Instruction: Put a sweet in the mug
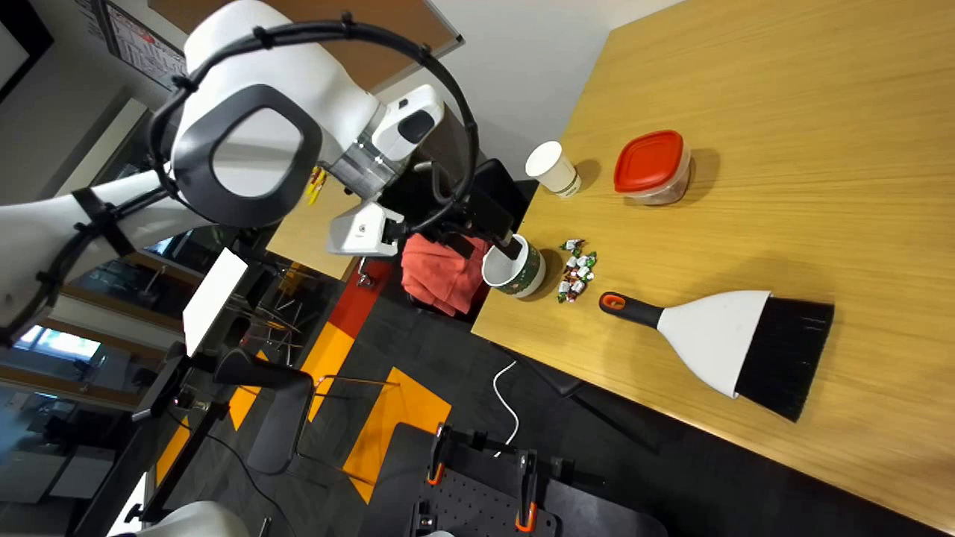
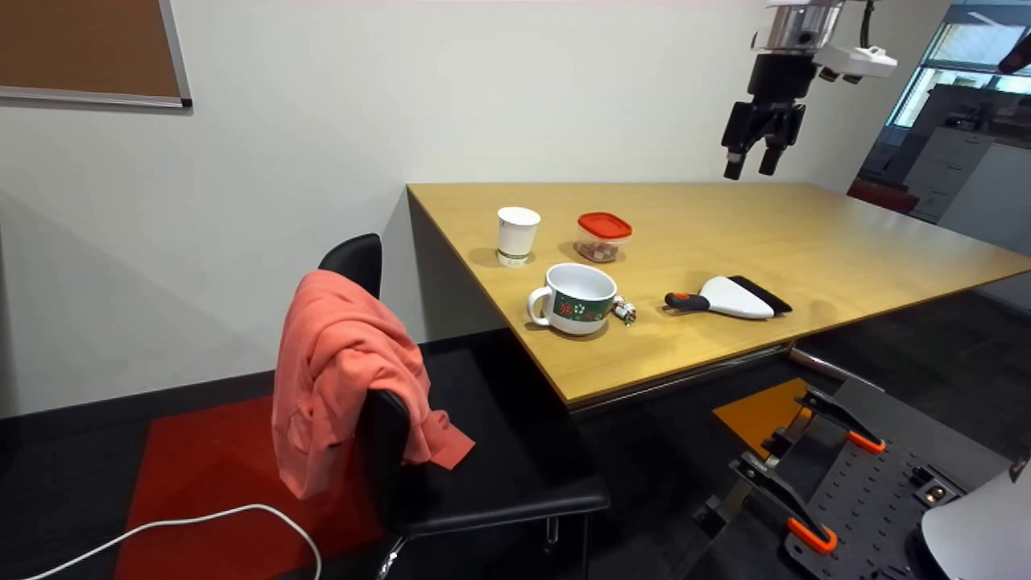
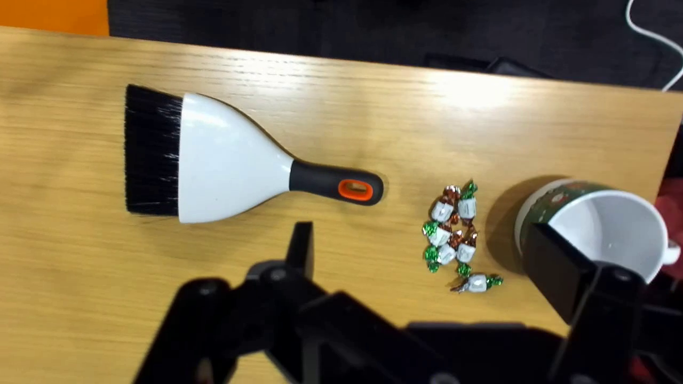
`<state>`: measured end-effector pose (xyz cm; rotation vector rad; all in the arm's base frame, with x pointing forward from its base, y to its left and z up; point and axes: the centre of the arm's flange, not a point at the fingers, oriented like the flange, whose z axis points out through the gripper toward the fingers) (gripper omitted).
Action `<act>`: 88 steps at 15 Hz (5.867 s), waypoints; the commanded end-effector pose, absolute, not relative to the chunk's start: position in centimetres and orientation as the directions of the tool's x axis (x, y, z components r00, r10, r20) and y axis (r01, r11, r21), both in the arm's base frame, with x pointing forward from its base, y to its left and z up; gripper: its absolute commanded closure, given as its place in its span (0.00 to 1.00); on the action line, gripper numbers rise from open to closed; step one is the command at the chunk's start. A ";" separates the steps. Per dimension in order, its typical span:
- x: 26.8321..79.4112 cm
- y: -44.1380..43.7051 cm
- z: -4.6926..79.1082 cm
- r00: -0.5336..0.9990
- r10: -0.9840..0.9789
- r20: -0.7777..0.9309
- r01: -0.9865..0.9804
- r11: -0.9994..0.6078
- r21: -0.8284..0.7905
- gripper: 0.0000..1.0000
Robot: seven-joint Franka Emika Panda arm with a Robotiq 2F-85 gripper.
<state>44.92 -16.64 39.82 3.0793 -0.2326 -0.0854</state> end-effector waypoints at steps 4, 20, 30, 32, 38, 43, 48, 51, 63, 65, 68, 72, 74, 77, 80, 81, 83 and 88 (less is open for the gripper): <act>50.2 -15.6 34.5 0.895 -0.440 0.073 -0.442 -0.897 0.011 0.00; 54.0 -13.0 29.0 0.837 -0.545 0.042 -0.545 -0.838 -0.019 0.00; 58.3 -11.6 21.9 0.766 -0.642 0.015 -0.640 -0.766 -0.065 0.00; 59.0 -11.8 20.6 0.751 -0.660 0.023 -0.658 -0.750 -0.071 0.00; 60.7 -12.0 17.6 0.725 -0.688 0.029 -0.686 -0.725 -0.065 0.00; 62.1 -11.8 15.7 0.715 -0.698 0.031 -0.696 -0.715 -0.056 0.00; 62.9 -10.7 14.1 0.726 -0.688 0.018 -0.687 -0.726 -0.042 0.28; 63.2 -10.1 13.1 0.734 -0.679 0.014 -0.678 -0.734 -0.033 0.37; 61.5 -9.0 16.6 0.751 -0.659 0.045 -0.656 -0.752 -0.069 1.00; 60.7 -8.4 19.5 0.756 -0.648 0.090 -0.642 -0.761 -0.095 1.00; 59.3 -7.3 23.8 0.766 -0.626 0.149 -0.611 -0.780 -0.134 1.00; 56.5 -5.1 27.8 0.801 -0.580 0.152 -0.562 -0.814 -0.143 1.00; 55.1 -4.1 28.9 0.821 -0.552 0.146 -0.537 -0.834 -0.131 1.00; 53.5 -2.9 29.0 0.853 -0.506 0.132 -0.497 -0.863 -0.094 1.00; 52.4 -1.9 28.3 0.880 -0.466 0.090 -0.460 -0.885 -0.078 1.00; 52.2 -1.5 28.1 0.889 -0.452 0.077 -0.447 -0.892 -0.075 1.00; 51.9 -0.9 27.7 0.892 -0.448 0.065 -0.443 -0.893 -0.075 0.72; 51.4 -0.5 27.2 0.893 -0.445 0.069 -0.440 -0.895 -0.071 0.35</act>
